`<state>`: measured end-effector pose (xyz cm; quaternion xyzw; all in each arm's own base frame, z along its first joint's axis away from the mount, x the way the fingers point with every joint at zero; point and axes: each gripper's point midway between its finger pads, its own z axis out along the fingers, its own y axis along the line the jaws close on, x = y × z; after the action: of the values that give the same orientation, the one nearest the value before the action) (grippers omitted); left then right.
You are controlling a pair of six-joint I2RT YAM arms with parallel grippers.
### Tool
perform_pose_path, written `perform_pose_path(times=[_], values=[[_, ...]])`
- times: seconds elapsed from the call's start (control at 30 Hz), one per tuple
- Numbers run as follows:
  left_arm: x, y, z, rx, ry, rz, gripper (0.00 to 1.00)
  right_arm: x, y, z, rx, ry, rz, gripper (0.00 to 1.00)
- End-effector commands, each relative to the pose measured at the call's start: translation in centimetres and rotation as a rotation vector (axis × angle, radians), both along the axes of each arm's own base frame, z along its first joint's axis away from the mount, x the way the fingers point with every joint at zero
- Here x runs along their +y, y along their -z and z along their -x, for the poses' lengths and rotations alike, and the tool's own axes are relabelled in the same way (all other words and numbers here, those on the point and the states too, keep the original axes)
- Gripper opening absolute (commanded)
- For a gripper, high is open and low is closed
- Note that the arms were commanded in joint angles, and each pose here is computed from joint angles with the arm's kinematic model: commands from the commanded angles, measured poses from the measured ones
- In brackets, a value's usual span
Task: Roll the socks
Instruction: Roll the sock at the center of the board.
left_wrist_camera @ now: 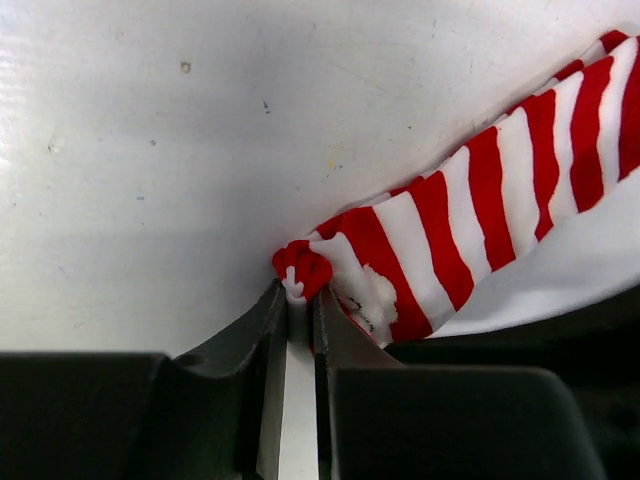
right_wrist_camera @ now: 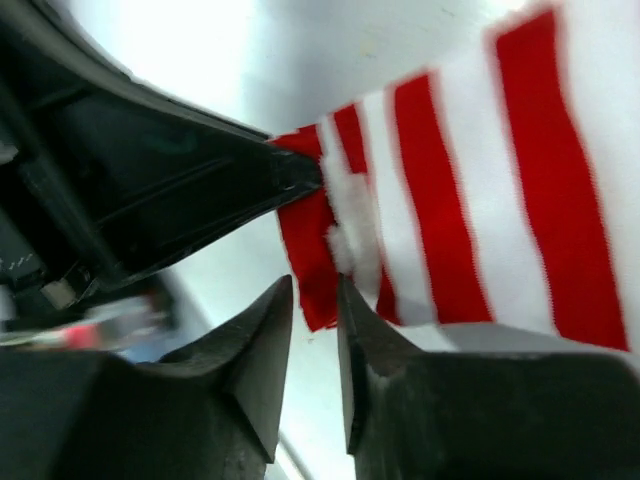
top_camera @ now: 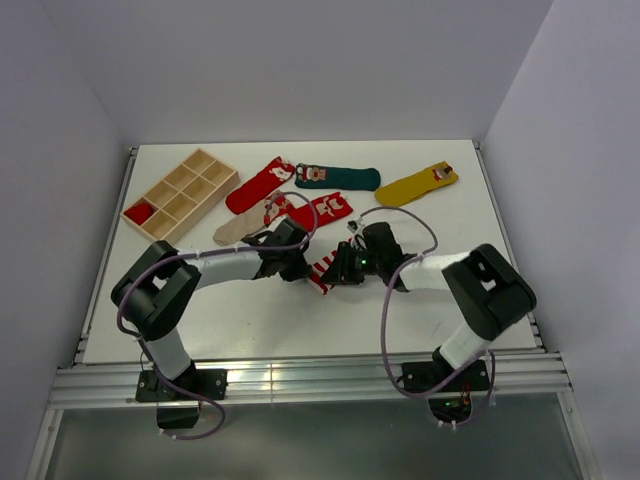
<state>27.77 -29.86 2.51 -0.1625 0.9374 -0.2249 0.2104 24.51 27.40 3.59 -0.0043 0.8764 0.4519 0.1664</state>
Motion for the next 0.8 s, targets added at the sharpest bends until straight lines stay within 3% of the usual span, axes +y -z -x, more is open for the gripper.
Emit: perform_pose_path(times=[0.0, 0.17, 0.37, 0.77], values=[[2.6, 1.7, 1.4, 0.062, 0.065, -0.191, 0.00, -1.1, -0.7, -0.8, -0.265, -0.026, 0.253, 0.36], [2.6, 0.5, 0.9, 0.059, 0.111, -0.235, 0.00, -1.3, -2.7, -1.3, -0.559, 0.022, 0.420, 0.46], [2.2, 0.1, 0.6, 0.067, 0.147, -0.255, 0.00, 0.5, -4.4, -0.5, -0.789, -0.009, 0.487, 0.48], [1.9, 0.0, 0.5, 0.075, 0.166, -0.255, 0.00, 4.5, -2.7, 0.6, -0.888, -0.119, 0.557, 0.50]])
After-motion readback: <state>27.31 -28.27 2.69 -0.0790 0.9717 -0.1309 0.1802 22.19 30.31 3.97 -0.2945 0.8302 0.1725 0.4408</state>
